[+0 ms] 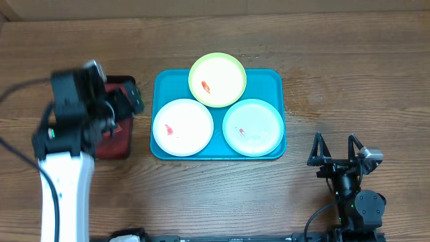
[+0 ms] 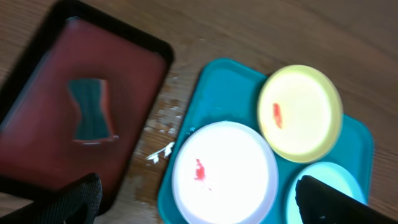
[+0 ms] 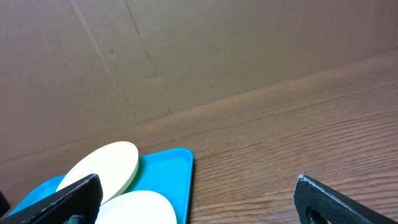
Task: Clean dirty plates on tray and stack at the side
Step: 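Reach the left gripper to the green-orange sponge in the black tray, then grasp the sponge with the left gripper in the water, then dip and rub the held sponge in the black tray water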
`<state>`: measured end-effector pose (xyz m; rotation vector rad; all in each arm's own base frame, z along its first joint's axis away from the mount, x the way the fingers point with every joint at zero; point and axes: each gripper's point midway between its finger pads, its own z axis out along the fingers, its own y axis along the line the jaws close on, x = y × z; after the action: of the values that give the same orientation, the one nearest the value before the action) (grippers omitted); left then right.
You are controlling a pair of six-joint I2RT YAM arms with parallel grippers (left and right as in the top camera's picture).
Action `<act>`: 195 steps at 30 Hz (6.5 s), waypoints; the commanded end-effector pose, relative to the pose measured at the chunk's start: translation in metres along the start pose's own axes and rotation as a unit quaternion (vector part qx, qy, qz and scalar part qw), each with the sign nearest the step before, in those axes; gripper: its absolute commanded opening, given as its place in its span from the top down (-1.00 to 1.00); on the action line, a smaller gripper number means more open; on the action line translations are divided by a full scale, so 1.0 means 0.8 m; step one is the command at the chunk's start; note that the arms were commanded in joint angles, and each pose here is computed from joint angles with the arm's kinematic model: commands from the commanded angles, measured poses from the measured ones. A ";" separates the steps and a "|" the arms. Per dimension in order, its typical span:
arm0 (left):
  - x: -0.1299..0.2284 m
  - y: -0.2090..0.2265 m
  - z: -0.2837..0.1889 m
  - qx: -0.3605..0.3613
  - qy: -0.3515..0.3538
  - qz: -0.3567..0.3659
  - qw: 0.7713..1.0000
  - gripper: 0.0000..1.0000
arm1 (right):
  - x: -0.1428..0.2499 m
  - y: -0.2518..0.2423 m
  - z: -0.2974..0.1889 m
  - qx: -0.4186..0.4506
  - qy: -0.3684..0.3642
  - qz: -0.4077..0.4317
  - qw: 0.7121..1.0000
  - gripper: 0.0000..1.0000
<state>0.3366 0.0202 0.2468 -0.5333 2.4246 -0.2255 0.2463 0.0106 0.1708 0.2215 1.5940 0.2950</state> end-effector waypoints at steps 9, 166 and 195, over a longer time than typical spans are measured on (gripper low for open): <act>-0.068 0.062 0.070 -0.165 -0.028 0.016 0.986 -1.00 | 0.002 -0.001 0.000 0.001 -0.003 -0.003 1.000 -1.00; 0.103 0.234 0.282 -0.209 0.303 0.009 0.930 -1.00 | 0.002 -0.001 0.000 0.001 -0.003 -0.003 1.000 -1.00; -0.063 0.138 0.174 -0.115 0.243 -0.002 0.963 0.92 | 0.002 -0.001 0.000 0.001 -0.003 -0.003 1.000 -1.00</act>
<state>0.4058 0.1481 0.0983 -0.6694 3.0425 0.0619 0.2462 0.0106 0.1707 0.2213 1.5944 0.2946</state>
